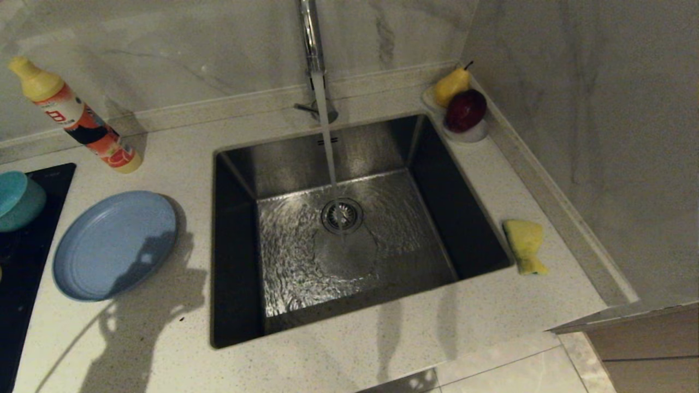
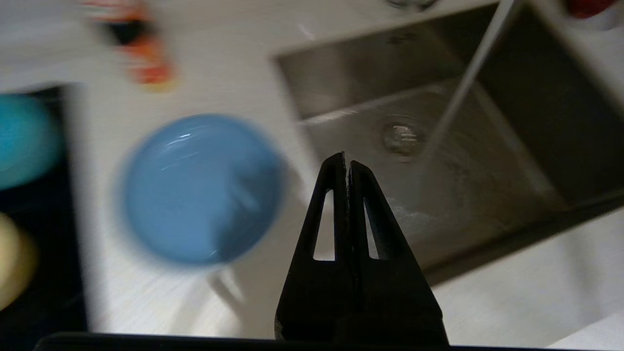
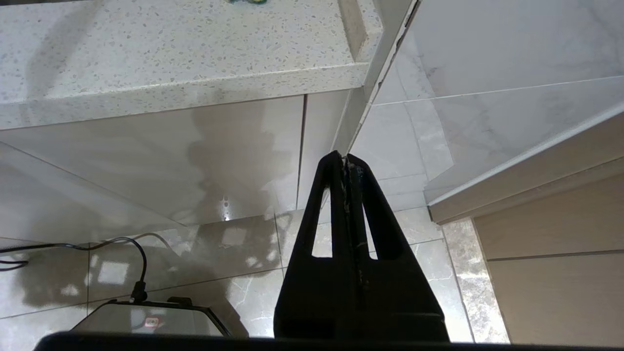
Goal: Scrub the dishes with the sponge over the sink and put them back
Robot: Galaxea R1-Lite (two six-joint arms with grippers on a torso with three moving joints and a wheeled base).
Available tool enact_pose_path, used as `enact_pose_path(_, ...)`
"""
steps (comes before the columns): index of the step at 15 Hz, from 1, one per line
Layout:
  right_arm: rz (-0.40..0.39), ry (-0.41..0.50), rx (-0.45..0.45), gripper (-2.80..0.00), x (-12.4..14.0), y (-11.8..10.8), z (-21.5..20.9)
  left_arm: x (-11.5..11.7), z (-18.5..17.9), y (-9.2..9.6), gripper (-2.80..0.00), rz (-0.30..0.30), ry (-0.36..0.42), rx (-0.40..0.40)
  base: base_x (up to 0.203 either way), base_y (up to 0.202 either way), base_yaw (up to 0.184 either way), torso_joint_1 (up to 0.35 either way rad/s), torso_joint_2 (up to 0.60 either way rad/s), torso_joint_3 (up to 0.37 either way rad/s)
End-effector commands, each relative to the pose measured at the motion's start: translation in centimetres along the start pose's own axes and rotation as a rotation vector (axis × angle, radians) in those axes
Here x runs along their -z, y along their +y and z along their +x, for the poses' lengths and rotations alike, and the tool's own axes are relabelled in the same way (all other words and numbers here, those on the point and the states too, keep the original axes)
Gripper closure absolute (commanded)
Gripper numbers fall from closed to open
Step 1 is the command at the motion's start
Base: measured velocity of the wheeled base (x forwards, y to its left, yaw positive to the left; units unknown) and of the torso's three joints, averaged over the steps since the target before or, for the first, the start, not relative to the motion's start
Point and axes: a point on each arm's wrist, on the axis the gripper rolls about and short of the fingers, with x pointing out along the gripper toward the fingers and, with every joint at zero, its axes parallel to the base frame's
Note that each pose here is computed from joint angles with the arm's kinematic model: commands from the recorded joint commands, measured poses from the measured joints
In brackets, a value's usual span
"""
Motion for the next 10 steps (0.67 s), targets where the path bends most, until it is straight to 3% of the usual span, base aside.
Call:
enact_pose_path(1,-0.001,-0.001,-0.001,0.00,0.0,0.0,0.0,-2.2,11.3,1.4,0.00,-0.121,0.197,0.064,0.000,0.000,0.000,0.000,0.00,0.000)
enact_pose_path(3,-0.001,-0.001,-0.001,0.00,0.0,0.0,0.0,-5.8,17.3,1.6,0.00,-0.241,0.182,0.133,0.000,0.000,0.000,0.000,0.00,0.000)
enact_pose_path(5,-0.001,-0.001,-0.001,0.00,0.0,0.0,0.0,-6.9,23.1,1.2,0.00,-0.380,0.244,0.215,0.000,0.000,0.000,0.000,0.00,0.000)
enact_pose_path(8,-0.001,-0.001,-0.001,0.00,0.0,0.0,0.0,-5.1,29.4,-0.5,0.00,-0.580,0.396,0.323,0.000,0.000,0.000,0.000,0.00,0.000)
enact_pose_path(10,-0.001,-0.001,-0.001,0.00,0.0,0.0,0.0,-3.2,31.8,-2.1,0.00,-0.659,0.486,0.366,0.000,0.000,0.000,0.000,0.00,0.000)
